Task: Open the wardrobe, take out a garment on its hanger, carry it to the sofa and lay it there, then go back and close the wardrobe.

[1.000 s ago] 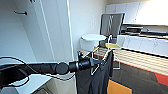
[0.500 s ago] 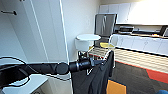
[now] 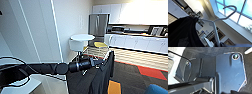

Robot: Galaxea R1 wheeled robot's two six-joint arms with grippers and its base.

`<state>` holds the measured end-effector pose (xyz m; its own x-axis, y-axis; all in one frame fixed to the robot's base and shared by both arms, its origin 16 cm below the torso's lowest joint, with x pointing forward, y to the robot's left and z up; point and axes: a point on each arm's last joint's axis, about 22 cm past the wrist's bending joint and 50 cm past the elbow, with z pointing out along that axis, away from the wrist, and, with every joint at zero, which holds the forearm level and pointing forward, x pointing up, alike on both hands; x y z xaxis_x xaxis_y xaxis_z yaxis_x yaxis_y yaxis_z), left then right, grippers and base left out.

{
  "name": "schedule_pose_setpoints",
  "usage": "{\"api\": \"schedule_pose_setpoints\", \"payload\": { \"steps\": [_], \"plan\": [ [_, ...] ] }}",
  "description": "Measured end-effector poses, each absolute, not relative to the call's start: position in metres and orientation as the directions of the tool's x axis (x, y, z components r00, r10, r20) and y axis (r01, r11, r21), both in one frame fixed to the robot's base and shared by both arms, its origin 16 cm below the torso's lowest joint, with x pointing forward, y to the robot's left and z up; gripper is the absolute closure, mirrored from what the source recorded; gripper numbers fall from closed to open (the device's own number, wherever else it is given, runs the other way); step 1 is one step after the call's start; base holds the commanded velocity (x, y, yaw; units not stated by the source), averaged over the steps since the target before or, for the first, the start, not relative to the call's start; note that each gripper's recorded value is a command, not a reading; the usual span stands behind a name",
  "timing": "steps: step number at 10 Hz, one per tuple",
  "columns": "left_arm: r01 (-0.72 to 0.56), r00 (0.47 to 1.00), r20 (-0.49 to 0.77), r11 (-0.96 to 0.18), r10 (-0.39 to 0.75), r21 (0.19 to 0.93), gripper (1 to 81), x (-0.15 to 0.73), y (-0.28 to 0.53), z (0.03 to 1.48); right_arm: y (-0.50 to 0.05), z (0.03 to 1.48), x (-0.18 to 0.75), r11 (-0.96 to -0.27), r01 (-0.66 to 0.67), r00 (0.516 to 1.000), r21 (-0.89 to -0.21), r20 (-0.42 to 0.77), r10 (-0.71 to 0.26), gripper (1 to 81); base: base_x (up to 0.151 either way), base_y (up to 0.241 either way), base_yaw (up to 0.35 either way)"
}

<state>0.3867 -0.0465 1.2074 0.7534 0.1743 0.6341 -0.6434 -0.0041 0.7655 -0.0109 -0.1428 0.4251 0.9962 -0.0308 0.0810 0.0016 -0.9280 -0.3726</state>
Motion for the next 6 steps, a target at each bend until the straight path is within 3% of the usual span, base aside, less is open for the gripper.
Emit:
{"api": "schedule_pose_setpoints", "payload": {
  "steps": [6],
  "plan": [
    [-0.643,0.754,0.633,-0.002,0.172,0.766,81.1,0.3859,-0.0473,1.2072,-0.1428,0.4251,-0.0111,-0.928,0.001,0.996,-0.372,0.08,-0.031,1.0,0.0,0.0,-0.158]
  ]
}}
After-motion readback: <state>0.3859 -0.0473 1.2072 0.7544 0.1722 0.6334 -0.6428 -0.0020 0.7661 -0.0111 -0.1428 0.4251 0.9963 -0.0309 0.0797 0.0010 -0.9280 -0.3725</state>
